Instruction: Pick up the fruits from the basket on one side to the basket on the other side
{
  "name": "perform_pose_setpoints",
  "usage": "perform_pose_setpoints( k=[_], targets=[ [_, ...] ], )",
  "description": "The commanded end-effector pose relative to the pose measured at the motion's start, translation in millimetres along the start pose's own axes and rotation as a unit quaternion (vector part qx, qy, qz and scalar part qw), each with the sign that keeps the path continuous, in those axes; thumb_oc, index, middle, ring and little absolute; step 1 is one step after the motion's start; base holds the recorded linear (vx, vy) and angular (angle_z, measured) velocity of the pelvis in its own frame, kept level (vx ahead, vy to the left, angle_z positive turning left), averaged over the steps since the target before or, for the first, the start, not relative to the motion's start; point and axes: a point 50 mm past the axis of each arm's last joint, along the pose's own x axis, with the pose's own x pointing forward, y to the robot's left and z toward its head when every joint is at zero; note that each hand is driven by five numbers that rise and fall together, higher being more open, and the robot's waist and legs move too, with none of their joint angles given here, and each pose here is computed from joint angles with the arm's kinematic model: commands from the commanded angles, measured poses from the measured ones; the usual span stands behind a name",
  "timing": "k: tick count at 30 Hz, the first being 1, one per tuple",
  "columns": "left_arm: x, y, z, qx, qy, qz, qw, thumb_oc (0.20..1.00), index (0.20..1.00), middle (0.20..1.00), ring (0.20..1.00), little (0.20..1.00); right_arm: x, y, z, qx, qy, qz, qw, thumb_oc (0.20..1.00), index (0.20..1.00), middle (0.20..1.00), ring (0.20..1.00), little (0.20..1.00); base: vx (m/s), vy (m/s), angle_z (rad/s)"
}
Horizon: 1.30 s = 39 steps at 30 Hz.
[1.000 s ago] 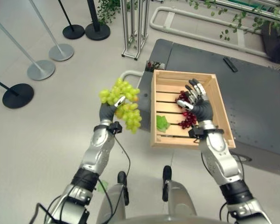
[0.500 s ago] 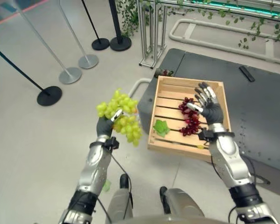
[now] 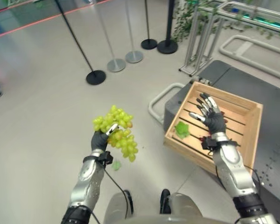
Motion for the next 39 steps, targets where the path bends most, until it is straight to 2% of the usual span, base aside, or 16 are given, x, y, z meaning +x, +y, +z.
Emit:
perform_pose_setpoints(
  k=[1, 6, 9, 13, 20, 28, 33, 39],
  targets=[
    [0.1, -1.8, 46.1, 0.007, -0.107, -0.018, 0.994, 0.200, 0.200, 0.200, 0.200, 0.200, 8.7, 4.9, 24.7, 0.007, -0.070, 0.004, 0.998, 1.000, 1.000, 1.000, 1.000, 1.000, -0.18, 0.125, 1.21],
    [6.8, -10.3, 54.6, 0.037, -0.120, -0.030, 0.992, 0.200, 0.200, 0.200, 0.200, 0.200, 5.6, 0.4, 27.4, 0.025, -0.084, -0.038, 0.995, 1.000, 1.000, 1.000, 1.000, 1.000, -0.15, 0.240, 1.64],
    [5.4, -4.4, 61.3, 0.076, -0.130, -0.019, 0.988, 0.200, 0.200, 0.200, 0.200, 0.200, 5.0, 3.0, 22.4, 0.023, -0.072, -0.039, 0.996, 1.000, 1.000, 1.000, 1.000, 1.000, -0.08, 0.368, 1.94],
    [8.2, -3.3, 73.6, 0.104, -0.155, -0.007, 0.982, 0.200, 0.200, 0.200, 0.200, 0.200, 9.2, 14.6, 18.9, 0.043, -0.067, -0.035, 0.996, 1.000, 1.000, 1.000, 1.000, 1.000, -0.07, 0.244, 0.60],
    [18.2, -20.8, 77.9, 0.102, -0.168, -0.042, 0.980, 0.200, 0.200, 0.200, 0.200, 0.200, 16.2, 19.6, 22.1, 0.040, -0.074, -0.029, 0.996, 1.000, 1.000, 1.000, 1.000, 1.000, 0.06, 0.180, 0.90],
    [26.2, -35.4, 85.2, 0.102, -0.185, -0.074, 0.975, 0.200, 0.200, 0.200, 0.200, 0.200, 26.8, 24.7, 26.1, 0.034, -0.083, -0.006, 0.996, 1.000, 1.000, 1.000, 1.000, 1.000, 0.11, -0.023, 1.07],
    [27.0, -36.7, 82.9, 0.086, -0.187, -0.075, 0.976, 0.200, 0.200, 0.200, 0.200, 0.200, 32.7, 31.4, 30.2, 0.027, -0.087, 0.024, 0.996, 1.000, 1.000, 1.000, 1.000, 1.000, 0.07, -0.145, 0.81],
    [16.4, -19.8, 77.4, 0.052, -0.177, -0.047, 0.982, 0.200, 0.200, 0.200, 0.200, 0.200, 35.1, 34.5, 31.3, 0.017, -0.085, 0.047, 0.995, 1.000, 1.000, 1.000, 1.000, 1.000, 0.12, -0.183, 0.17]
  ],
)
